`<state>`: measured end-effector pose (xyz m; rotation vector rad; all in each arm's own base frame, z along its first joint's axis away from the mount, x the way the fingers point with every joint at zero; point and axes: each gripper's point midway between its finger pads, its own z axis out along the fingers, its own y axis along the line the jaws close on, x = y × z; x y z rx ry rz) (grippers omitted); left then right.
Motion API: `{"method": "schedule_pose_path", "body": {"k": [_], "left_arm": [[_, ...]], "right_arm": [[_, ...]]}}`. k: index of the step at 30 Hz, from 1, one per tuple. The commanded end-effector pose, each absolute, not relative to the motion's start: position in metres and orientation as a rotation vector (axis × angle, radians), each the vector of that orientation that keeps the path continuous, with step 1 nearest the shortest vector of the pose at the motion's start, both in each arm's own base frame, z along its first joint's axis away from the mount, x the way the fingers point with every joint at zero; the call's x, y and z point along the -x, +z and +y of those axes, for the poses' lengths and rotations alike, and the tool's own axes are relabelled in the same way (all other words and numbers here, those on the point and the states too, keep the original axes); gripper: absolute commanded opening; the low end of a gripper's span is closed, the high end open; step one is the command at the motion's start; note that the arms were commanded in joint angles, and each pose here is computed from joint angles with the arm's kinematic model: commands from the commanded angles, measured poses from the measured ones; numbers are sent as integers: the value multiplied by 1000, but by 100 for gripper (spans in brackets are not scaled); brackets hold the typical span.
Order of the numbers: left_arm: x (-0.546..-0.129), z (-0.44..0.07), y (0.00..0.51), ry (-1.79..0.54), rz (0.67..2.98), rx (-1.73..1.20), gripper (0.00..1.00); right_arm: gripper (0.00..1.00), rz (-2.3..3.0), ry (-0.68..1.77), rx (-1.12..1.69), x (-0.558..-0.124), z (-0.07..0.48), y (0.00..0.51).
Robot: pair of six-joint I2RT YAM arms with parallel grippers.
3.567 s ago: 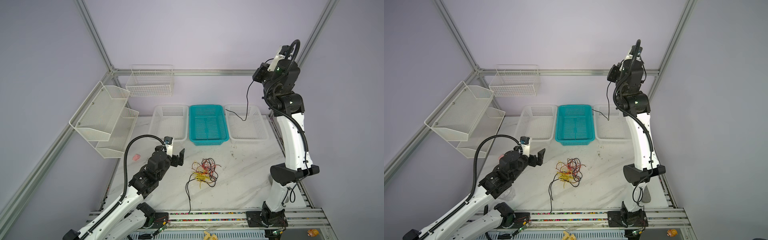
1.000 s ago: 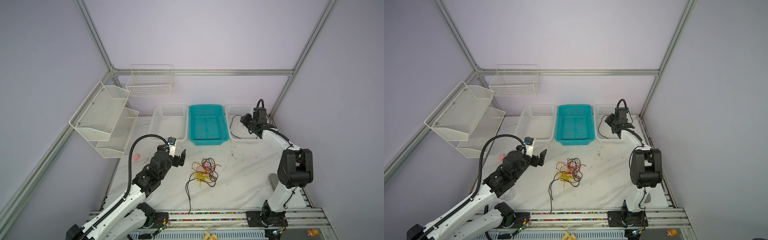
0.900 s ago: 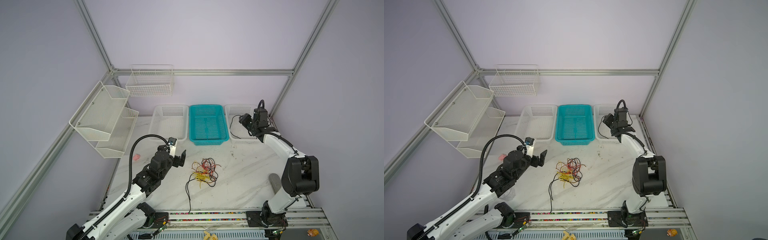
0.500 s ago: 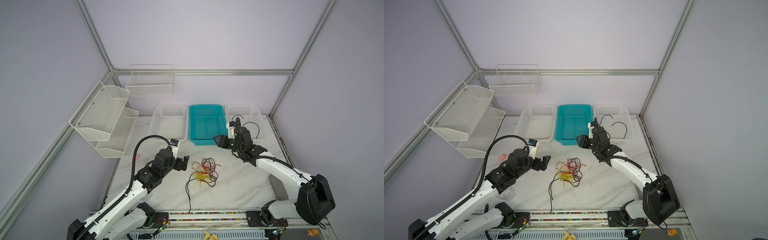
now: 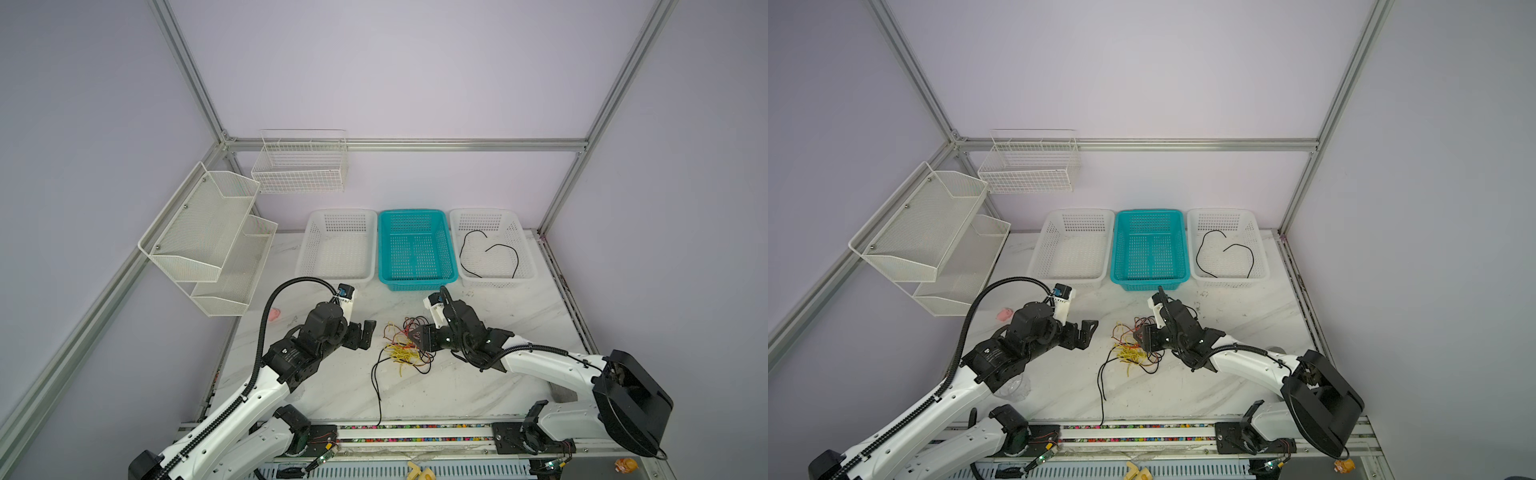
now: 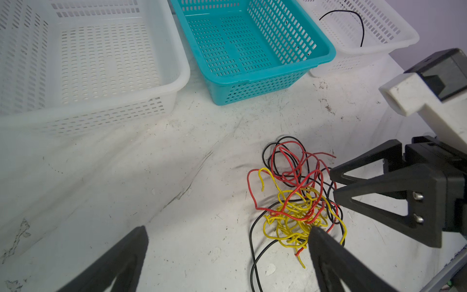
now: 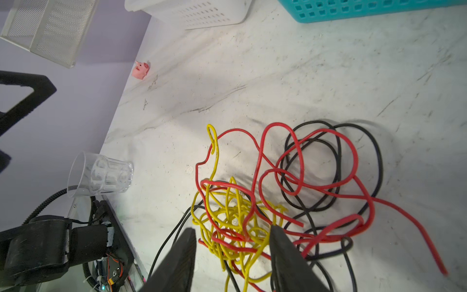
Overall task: Untangle the cables
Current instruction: 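Move the right gripper back down to the red and yellow wire tangle, then grasp a red wire with the right gripper while the left grips a black wire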
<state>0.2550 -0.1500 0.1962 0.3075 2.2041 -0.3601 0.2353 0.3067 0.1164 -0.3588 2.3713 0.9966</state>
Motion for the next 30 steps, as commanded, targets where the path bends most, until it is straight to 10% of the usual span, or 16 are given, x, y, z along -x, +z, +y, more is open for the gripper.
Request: {"method": "schedule_pose_path", "body": {"k": [1,12,30], "left_arm": [[-255,-157,201,-398,2207,-312,100],[-249,-175,185,-579,2330,-166,100],[-231,-235,147,-948,2406,-91,94]], "right_arm": [[46,2330,1011,368,-239,320,115],[0,2283,961,384,-240,324,126],[0,1984,951,415,-237,313,240]]}}
